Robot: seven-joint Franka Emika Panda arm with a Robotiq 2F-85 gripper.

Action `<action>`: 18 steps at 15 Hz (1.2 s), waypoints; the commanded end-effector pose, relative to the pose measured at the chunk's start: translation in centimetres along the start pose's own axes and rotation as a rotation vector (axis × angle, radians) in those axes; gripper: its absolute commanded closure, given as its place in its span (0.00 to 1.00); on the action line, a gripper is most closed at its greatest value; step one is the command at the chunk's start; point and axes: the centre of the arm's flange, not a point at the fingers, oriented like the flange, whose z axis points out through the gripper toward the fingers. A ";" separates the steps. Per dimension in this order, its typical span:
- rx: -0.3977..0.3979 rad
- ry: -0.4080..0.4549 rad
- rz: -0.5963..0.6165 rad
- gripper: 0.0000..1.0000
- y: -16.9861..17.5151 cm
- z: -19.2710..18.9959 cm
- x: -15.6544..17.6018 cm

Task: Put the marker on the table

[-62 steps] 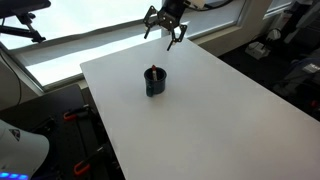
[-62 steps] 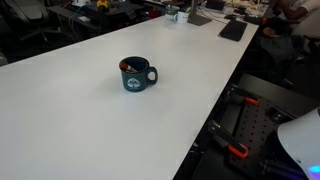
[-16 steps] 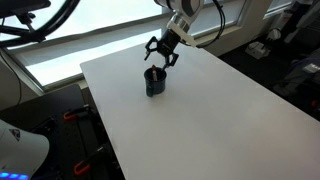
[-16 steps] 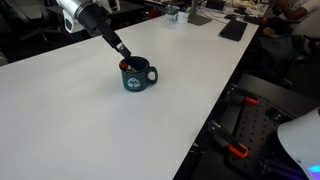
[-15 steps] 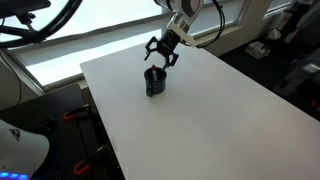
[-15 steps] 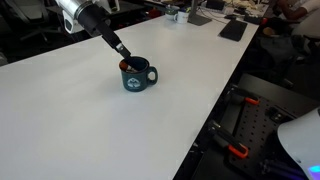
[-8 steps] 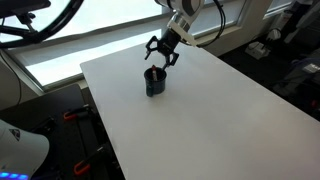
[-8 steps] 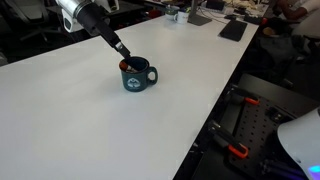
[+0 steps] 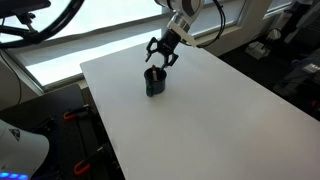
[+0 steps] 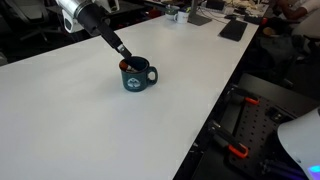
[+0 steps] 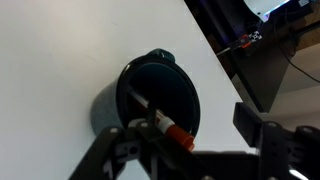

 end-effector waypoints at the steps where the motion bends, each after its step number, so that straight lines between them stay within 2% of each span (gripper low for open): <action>1: 0.005 0.000 0.001 0.51 0.2 0.1 0.1; 2: 0.011 0.002 0.002 0.58 0.3 0.2 0.1; 3: 0.006 -0.003 0.000 0.40 0.2 0.4 0.1; 5: 0.010 -0.005 0.000 0.56 0.4 0.6 0.2; 8: 0.011 -0.005 0.000 0.57 0.4 0.7 0.2; 9: 0.012 -0.007 0.002 0.32 0.5 0.7 0.3; 10: 0.012 -0.006 0.000 0.56 0.5 0.7 0.2; 12: 0.014 -0.007 0.000 0.42 0.5 0.9 0.3; 13: 0.015 -0.008 0.000 0.08 0.6 1.0 0.4; 15: 0.014 -0.006 0.007 0.07 0.6 1.0 0.3; 16: 0.014 -0.006 0.004 0.01 0.6 1.0 0.3; 18: 0.013 -0.007 0.003 0.00 0.7 0.9 0.4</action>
